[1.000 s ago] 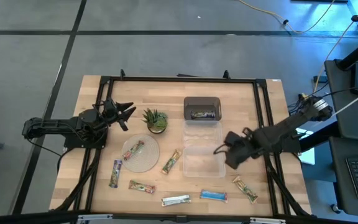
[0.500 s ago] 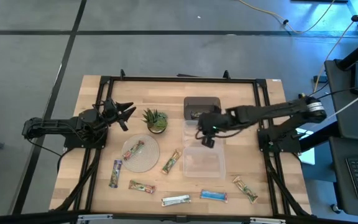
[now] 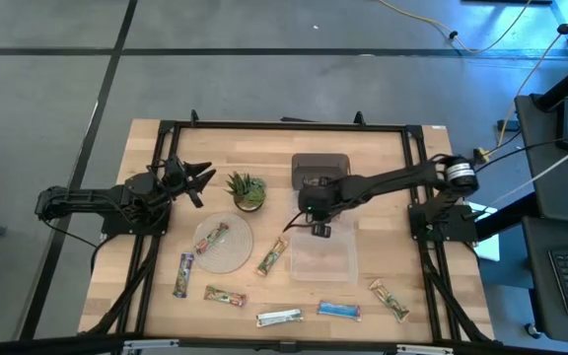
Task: Pick and place Granola Bars by type
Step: Put the red granola bar into the top transparent bin, then put the yellow granola bar into the bottom transparent bin, then put the blue granola bar into the black bin
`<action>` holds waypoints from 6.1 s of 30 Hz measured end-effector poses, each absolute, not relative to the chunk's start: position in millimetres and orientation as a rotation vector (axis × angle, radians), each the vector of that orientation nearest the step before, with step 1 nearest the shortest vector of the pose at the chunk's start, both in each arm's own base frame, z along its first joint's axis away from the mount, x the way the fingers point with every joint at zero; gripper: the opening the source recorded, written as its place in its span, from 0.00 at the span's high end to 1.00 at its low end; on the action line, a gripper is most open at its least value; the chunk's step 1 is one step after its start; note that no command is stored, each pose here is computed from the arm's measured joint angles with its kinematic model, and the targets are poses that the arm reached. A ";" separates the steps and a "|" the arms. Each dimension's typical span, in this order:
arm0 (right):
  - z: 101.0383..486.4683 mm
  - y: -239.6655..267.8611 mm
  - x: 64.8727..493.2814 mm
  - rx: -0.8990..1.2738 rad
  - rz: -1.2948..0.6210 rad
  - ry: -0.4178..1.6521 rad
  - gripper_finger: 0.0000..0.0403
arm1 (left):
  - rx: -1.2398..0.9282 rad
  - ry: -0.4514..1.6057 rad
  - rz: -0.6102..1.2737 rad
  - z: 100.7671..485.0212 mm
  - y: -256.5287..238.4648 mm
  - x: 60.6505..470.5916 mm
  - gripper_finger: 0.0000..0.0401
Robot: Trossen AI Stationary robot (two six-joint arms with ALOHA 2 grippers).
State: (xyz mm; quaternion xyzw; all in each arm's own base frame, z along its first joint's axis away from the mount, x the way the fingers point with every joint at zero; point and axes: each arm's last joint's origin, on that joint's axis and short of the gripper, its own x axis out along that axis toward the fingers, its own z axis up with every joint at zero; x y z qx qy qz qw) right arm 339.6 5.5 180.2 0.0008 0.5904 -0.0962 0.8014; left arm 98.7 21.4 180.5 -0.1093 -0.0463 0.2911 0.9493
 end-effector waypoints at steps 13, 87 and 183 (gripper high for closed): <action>174.5 6.6 341.0 0.057 -0.114 1.299 0.58 | -0.222 -0.094 0.592 180.5 21.4 98.6 0.65; 137.1 228.2 180.7 0.683 -0.577 1.517 0.50 | -0.274 -0.108 0.590 180.3 21.3 98.6 0.65; 181.7 111.6 306.8 0.239 0.024 1.046 0.58 | -0.376 -0.142 0.585 180.6 21.3 98.7 0.65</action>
